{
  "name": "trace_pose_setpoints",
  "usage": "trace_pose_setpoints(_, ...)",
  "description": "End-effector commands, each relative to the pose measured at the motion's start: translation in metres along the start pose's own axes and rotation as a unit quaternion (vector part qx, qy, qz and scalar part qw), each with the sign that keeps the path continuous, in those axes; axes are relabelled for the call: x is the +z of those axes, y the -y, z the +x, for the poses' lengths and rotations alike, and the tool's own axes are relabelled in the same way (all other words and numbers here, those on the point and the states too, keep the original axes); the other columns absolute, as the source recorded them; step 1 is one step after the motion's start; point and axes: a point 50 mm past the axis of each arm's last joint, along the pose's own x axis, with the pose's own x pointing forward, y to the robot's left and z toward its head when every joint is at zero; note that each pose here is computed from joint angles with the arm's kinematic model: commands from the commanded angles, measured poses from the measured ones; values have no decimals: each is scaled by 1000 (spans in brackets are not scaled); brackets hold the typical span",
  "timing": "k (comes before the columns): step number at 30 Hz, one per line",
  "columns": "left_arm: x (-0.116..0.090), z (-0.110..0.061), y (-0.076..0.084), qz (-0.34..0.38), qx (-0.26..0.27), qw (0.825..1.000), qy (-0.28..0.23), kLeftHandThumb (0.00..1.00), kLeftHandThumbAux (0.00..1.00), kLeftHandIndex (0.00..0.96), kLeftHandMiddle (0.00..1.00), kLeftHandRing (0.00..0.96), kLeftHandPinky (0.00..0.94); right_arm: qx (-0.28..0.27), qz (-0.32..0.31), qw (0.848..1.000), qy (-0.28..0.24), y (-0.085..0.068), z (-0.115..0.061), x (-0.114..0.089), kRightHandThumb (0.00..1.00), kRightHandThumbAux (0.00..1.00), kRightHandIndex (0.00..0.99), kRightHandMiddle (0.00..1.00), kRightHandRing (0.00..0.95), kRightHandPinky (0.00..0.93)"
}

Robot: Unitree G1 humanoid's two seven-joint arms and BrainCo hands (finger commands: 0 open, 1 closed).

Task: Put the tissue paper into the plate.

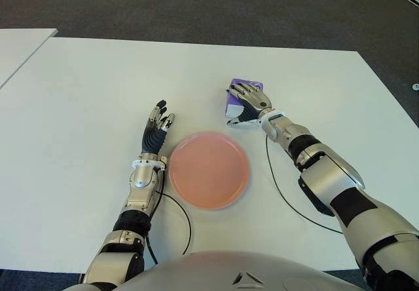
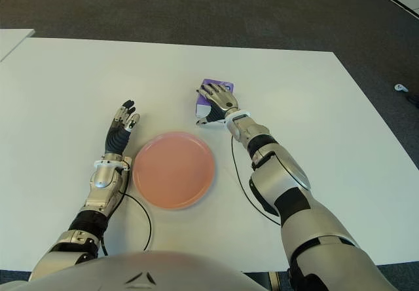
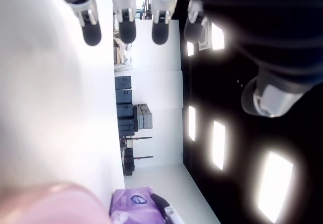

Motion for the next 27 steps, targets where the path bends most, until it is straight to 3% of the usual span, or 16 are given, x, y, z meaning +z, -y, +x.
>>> trace_pose_setpoints(1,-24,-20,-4,0,4,998,-64,0,435,0,0,0,0,38,-1,999,-18,-17,-8,-3,116,499,0,0,0,0)
trace_pose_setpoints(13,-25,-21,-4,-3,12,998,-69,0,445,0,0,0,0,53,9,997,-61,-15,-9,-15,112,510,0,0,0,0)
trace_pose_setpoints(22,-25,-22,-4,-6,16,998,-67,0,455,0,0,0,0,56,51,991,-108,-14,-13,-28,139,536,0,0,0,0)
trace_pose_setpoints(27,-25,-23,-4,-9,15,998,-68,0,459,0,0,0,0,68,109,982,-139,-28,-24,-33,129,520,0,0,0,0)
